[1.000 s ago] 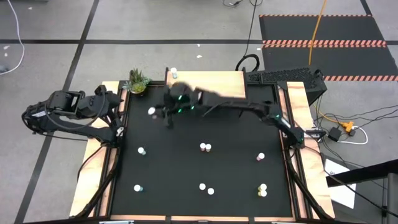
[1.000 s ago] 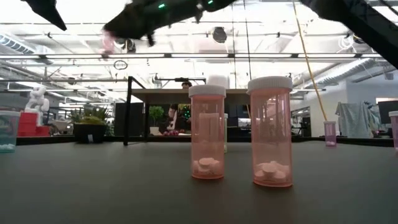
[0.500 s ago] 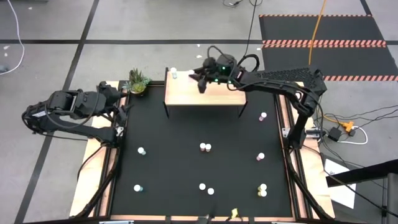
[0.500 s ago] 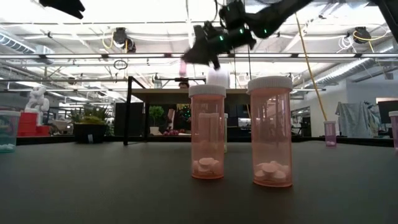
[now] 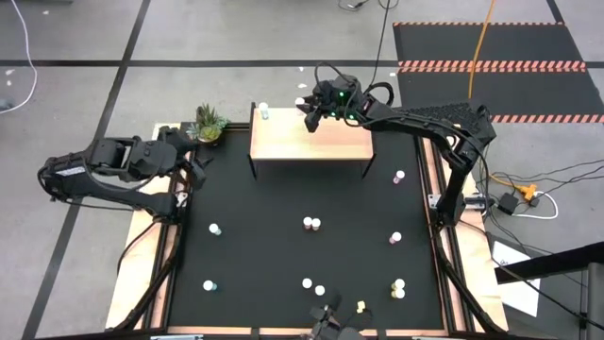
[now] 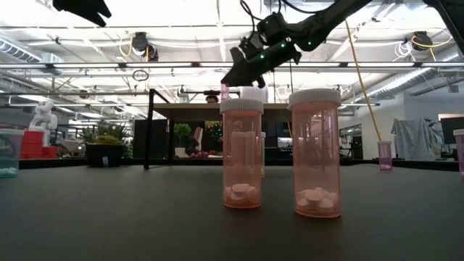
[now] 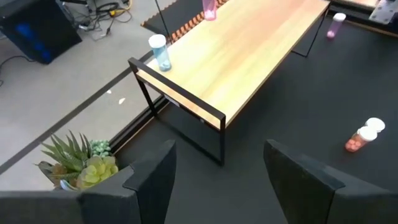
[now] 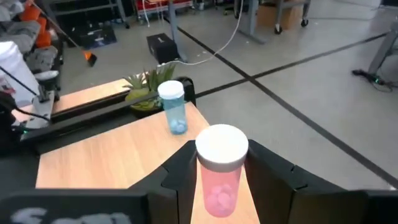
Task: Pick and place medicine bottles onto shelf by color
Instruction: Put the bottom left violet pill bottle on the shelf
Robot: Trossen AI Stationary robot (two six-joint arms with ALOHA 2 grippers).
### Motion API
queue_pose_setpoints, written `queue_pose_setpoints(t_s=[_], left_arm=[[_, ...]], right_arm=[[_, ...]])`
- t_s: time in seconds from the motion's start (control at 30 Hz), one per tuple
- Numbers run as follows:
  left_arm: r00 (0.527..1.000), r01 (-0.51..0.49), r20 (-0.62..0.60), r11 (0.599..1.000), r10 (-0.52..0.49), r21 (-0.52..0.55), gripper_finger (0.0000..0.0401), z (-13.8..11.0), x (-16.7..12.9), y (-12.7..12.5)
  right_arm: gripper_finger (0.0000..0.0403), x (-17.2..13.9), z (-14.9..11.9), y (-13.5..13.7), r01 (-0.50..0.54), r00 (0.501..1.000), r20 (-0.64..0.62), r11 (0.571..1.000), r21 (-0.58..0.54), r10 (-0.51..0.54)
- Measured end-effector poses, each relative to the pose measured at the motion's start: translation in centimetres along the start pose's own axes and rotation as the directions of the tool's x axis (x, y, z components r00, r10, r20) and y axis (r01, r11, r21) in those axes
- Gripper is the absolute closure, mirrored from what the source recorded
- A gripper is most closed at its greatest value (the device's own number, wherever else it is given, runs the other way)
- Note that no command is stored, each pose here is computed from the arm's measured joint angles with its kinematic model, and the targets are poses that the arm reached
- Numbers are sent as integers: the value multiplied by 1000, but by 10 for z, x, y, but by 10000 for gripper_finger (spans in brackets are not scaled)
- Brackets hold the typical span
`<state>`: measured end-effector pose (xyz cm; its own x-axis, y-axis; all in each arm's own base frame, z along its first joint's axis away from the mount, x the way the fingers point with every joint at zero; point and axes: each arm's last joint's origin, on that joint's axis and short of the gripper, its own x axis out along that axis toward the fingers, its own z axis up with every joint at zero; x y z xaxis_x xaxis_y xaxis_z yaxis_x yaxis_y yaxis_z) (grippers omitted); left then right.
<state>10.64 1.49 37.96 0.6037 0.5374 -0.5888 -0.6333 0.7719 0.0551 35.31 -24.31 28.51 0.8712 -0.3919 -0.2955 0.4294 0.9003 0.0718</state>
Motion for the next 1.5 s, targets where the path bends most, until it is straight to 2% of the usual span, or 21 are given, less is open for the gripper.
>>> queue_pose_setpoints(t_s=[0.13,0.4,0.7,0.97,1.1,1.5], left_arm=[[1000,-12,-18,1000,13,12,158,2,7,-6],[998,-27,-49,999,28,31,158,5,16,-13],[998,-38,-47,999,39,11,158,5,17,-14],[997,-72,-29,997,73,18,158,5,17,-13],[997,-74,-28,997,74,13,158,5,17,-13],[998,-61,-34,998,60,-17,158,5,17,-13]], right_arm=[[285,-1,2,-5,8,1000,20,1000,-4,-8],[285,18,-22,-11,-36,998,-50,999,38,38],[285,16,-18,-15,-27,999,-24,1000,11,28],[285,23,-14,-14,-61,995,77,998,10,60],[285,25,-23,-14,-62,998,22,998,25,62],[284,29,-26,-12,-67,998,13,998,-2,67]])
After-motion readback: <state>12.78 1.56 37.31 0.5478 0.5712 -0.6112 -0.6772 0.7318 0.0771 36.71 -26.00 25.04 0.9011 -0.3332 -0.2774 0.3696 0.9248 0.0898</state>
